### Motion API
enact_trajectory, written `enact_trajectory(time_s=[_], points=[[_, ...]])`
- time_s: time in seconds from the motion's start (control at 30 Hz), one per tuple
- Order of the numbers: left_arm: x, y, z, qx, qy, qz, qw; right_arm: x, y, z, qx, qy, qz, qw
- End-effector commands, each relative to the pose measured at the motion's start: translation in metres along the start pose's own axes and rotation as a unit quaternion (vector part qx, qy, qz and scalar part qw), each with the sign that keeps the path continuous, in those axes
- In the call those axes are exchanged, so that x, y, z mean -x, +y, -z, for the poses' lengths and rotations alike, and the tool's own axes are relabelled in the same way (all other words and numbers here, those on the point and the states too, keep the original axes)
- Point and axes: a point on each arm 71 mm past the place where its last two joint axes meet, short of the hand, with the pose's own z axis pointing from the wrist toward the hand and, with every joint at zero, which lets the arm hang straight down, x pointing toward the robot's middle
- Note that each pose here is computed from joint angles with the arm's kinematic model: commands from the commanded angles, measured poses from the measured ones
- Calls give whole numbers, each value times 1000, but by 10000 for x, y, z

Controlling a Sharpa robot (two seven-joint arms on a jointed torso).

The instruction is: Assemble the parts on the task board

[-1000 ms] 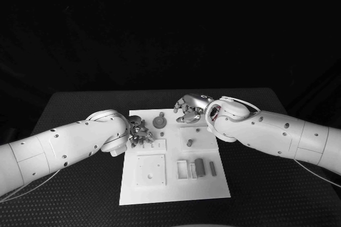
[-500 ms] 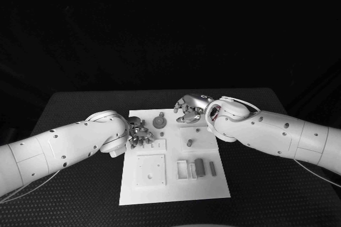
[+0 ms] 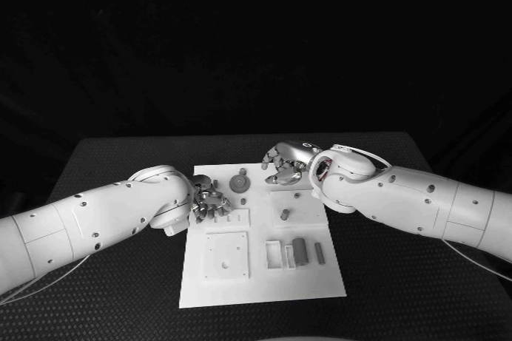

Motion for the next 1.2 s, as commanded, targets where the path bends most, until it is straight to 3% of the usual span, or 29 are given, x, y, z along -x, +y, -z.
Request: enact_trajectory(time_s=[0.03,0.57,1.2], points=[[-50,68,-20,15,12,-5,1000,-11,3,0,3,5,3,1000],[-38,102,-23,19,17,12,1000,-13,1,3,3,6,3,1000],[-54,79,-21,28,18,-29,999,-16,3,3,3,7,4,1000]])
